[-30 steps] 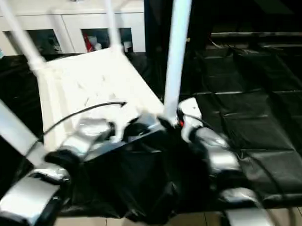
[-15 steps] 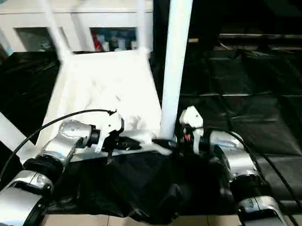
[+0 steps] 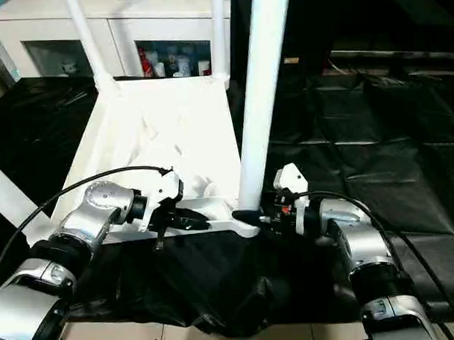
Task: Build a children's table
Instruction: Rotate leg to tighten
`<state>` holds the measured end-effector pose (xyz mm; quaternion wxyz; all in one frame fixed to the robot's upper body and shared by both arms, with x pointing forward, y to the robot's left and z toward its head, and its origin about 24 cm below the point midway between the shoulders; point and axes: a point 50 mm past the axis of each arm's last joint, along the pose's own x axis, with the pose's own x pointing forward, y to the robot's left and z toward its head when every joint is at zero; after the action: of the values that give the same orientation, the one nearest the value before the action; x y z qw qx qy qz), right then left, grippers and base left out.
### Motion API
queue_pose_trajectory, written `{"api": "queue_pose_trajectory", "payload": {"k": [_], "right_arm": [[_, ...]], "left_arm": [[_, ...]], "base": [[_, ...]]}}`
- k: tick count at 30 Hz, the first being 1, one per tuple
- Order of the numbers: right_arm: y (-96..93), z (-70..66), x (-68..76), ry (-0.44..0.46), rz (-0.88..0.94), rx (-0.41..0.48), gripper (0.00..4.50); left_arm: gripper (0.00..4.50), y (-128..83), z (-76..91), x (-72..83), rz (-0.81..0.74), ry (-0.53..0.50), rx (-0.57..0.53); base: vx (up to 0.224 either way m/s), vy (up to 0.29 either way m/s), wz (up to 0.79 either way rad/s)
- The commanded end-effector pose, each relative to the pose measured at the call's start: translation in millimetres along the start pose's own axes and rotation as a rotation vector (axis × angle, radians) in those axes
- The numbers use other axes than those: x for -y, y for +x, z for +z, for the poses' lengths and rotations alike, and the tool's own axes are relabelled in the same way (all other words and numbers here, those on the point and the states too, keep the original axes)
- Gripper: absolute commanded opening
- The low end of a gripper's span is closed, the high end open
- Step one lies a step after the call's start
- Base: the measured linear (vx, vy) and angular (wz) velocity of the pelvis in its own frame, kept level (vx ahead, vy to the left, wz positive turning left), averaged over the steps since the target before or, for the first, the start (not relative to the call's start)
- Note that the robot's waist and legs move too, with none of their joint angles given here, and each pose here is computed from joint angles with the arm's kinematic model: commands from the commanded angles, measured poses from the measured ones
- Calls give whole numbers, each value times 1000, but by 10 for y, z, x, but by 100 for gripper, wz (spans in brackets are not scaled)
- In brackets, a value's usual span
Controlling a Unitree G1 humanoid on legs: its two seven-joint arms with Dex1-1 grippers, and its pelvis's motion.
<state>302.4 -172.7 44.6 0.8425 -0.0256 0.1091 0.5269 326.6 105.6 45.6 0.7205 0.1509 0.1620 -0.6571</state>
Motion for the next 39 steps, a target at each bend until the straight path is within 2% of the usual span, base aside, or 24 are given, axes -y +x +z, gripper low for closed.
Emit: {"api": "queue_pose_trajectory", "payload": {"k": [1, 3, 8, 9, 13, 16, 17, 18, 25, 27, 29, 31, 32, 39], "right_arm": [[84, -111, -7, 61, -105, 7, 208], [160, -197, 15, 104, -239, 4, 207], [317, -300, -10, 123, -392, -33, 201], [433, -318, -5, 143, -503, -46, 200], [591, -291, 13, 209, -621, -42, 199], [731, -199, -28, 176, -577, -16, 199], [744, -177, -34, 166, -563, -5, 255], [743, -147, -30, 151, -538, 6, 255], [621, -63, 15, 88, -409, 23, 316], [590, -60, 17, 79, -379, 19, 316], [394, -52, -4, 24, -193, -16, 316], [346, -51, -8, 20, -154, -21, 316], [217, -51, -7, 6, -72, -44, 316], [43, 6, 54, 5, -2, -46, 316]], "left_arm": [[0, 76, 153, -105, 128, 7, 61], [0, 144, 191, -144, 196, -15, 70], [0, 273, 261, -200, 312, -26, 72], [0, 362, 301, -221, 375, -36, 68], [0, 464, 365, -238, 434, -41, 67], [0, 544, 418, -209, 405, -27, 70], [0, 552, 423, -203, 396, -25, 69], [0, 549, 428, -198, 384, -21, 73], [0, 468, 357, -154, 278, 7, 66], [0, 450, 341, -145, 259, 9, 62], [0, 336, 259, -92, 156, 28, 55], [0, 313, 245, -80, 133, 30, 54], [0, 240, 194, -51, 78, 38, 37], [0, 109, 136, -15, -1, 28, 34]], "base": [[0, 0, 0], [0, 0, 0], [0, 0, 0], [0, 0, 0], [0, 0, 0], [0, 0, 0], [0, 0, 0], [0, 0, 0], [0, 0, 0], [0, 0, 0], [0, 0, 0], [0, 0, 0], [0, 0, 0], [0, 0, 0]]}}
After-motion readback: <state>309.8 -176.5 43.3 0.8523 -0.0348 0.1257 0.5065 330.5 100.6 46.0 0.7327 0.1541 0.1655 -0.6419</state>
